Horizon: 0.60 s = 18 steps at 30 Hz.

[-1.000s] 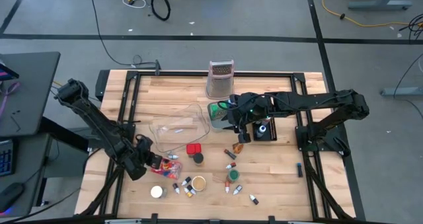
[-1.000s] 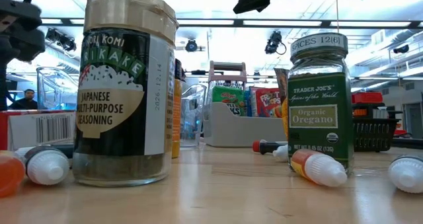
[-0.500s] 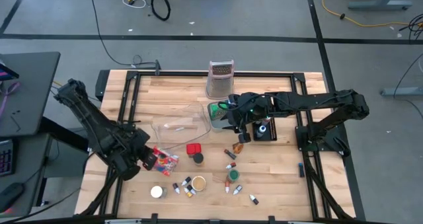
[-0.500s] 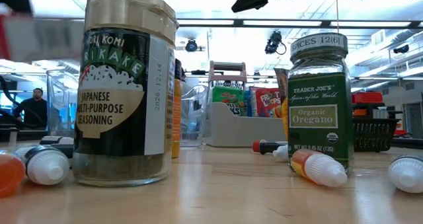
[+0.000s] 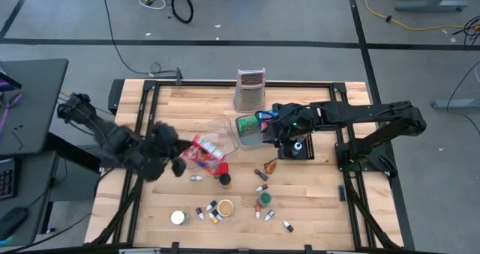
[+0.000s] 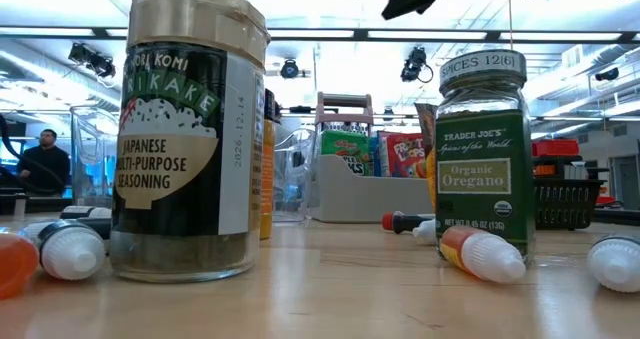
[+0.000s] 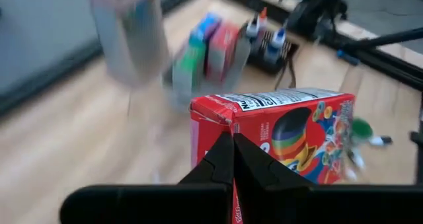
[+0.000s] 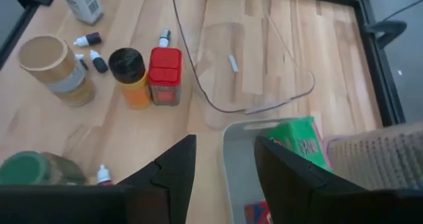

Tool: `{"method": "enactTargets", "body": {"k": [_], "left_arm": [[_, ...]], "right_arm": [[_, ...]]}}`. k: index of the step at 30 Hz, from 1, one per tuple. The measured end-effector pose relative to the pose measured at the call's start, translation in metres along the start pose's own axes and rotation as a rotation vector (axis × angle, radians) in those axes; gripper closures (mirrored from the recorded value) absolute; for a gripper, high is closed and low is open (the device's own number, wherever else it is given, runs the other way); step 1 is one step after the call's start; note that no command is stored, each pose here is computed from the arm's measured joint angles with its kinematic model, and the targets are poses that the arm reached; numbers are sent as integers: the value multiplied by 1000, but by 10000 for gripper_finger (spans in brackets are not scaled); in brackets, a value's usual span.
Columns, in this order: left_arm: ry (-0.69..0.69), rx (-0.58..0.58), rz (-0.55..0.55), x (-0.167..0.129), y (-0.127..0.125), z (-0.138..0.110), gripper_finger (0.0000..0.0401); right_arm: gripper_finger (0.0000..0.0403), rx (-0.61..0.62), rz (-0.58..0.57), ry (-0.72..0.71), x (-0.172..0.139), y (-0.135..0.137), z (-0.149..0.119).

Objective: Pick & Place Kitchen Items
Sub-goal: Put the red cereal box into the gray bin

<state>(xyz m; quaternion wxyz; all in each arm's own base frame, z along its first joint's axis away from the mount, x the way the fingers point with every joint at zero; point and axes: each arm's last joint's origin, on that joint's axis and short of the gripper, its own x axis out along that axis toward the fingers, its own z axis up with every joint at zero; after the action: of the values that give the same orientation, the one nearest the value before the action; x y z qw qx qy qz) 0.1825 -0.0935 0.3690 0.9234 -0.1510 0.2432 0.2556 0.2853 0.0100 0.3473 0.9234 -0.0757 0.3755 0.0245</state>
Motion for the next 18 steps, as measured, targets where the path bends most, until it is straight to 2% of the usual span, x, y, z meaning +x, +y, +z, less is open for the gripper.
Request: {"method": "enactTargets", "body": {"k": [8, 13, 18], "left_arm": [[-165, 289, -33, 62, -18, 47, 399], [-99, 368, 11, 114, -21, 56, 399], [-19, 387, 47, 159, -21, 60, 399]], "right_arm": [[238, 95, -46, 34, -30, -1, -11], [238, 167, -48, 25, -39, 0, -22], [238, 188, -50, -2, -31, 4, -58]]}}
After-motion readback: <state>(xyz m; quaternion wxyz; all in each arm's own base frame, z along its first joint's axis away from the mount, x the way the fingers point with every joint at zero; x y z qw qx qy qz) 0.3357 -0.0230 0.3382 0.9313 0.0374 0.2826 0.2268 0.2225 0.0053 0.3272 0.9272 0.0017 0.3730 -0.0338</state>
